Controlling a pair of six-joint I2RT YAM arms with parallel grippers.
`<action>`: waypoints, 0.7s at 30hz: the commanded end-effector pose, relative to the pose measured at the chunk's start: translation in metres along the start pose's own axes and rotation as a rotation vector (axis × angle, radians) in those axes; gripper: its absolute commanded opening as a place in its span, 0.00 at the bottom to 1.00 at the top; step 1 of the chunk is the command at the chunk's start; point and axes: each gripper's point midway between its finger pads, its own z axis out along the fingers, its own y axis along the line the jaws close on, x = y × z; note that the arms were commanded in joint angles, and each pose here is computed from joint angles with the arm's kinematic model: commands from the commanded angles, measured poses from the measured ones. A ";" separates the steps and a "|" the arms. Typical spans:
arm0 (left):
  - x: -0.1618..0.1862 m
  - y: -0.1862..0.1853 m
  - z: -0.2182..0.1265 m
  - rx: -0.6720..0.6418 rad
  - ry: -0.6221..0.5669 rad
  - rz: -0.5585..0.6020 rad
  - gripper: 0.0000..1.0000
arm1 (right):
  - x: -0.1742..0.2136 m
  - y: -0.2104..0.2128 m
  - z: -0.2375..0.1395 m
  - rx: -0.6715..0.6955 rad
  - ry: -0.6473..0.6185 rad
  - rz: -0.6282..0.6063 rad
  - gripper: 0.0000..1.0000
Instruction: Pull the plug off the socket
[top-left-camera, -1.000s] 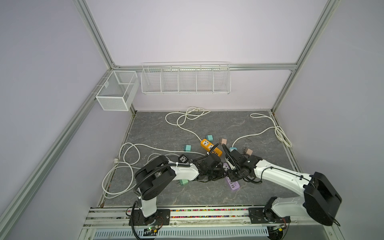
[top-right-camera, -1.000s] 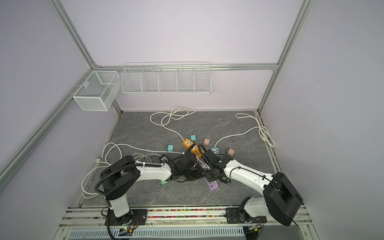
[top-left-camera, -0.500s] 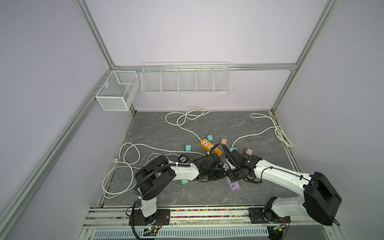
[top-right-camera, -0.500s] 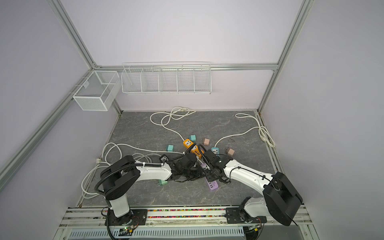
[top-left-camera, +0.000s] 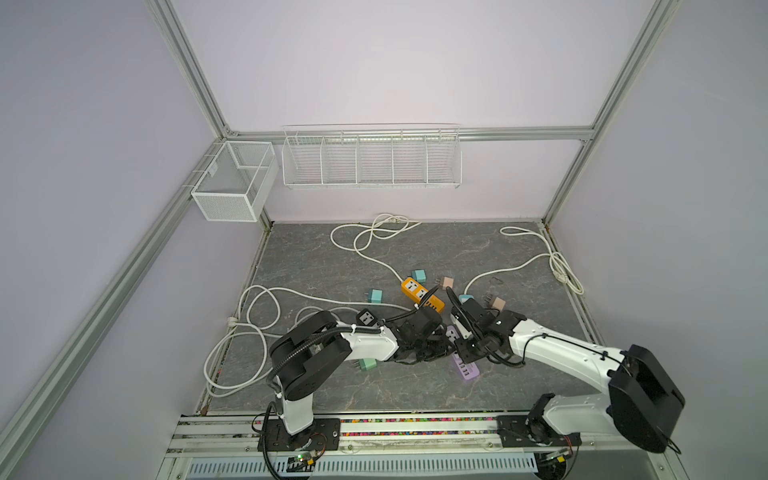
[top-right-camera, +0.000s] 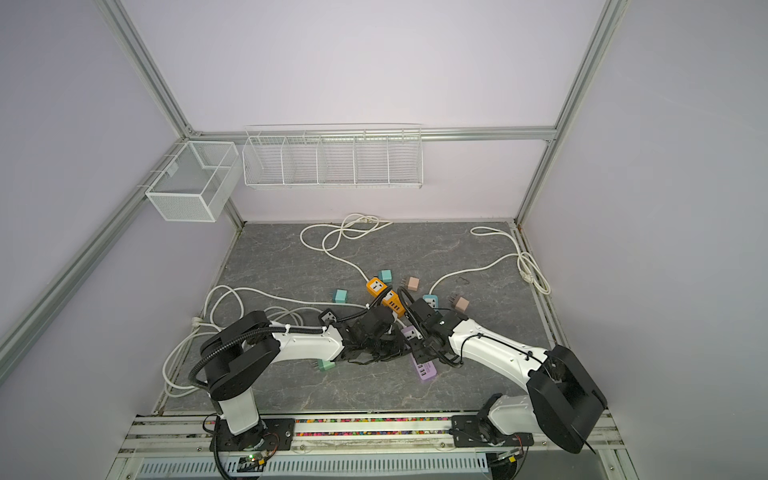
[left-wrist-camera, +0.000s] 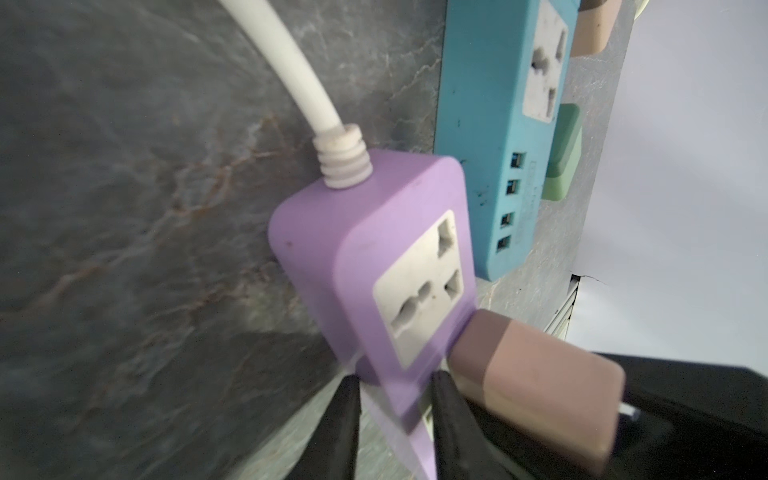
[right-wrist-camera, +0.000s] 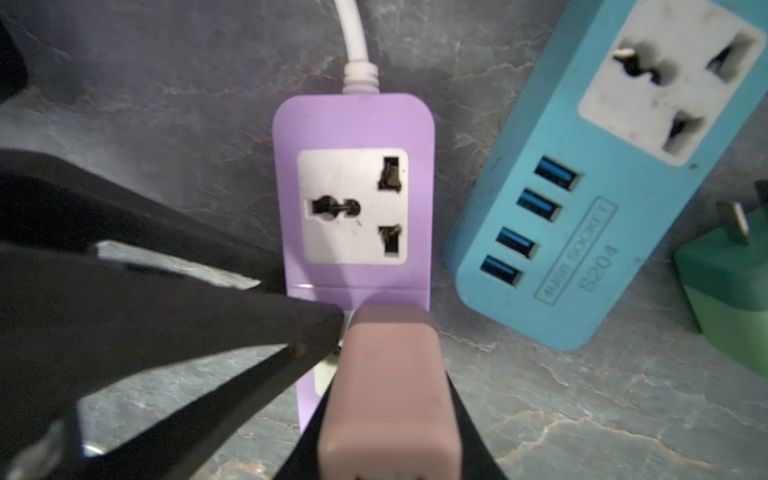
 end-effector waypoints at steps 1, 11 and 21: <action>0.052 0.130 -0.003 -0.434 0.138 -0.085 0.29 | -0.035 0.000 -0.024 -0.025 -0.163 0.013 0.14; 0.052 0.132 -0.001 -0.441 0.142 -0.082 0.29 | -0.037 0.032 -0.025 -0.103 -0.193 -0.045 0.14; 0.042 0.109 -0.002 -0.395 0.119 -0.067 0.29 | -0.037 0.022 -0.029 -0.053 -0.200 -0.067 0.27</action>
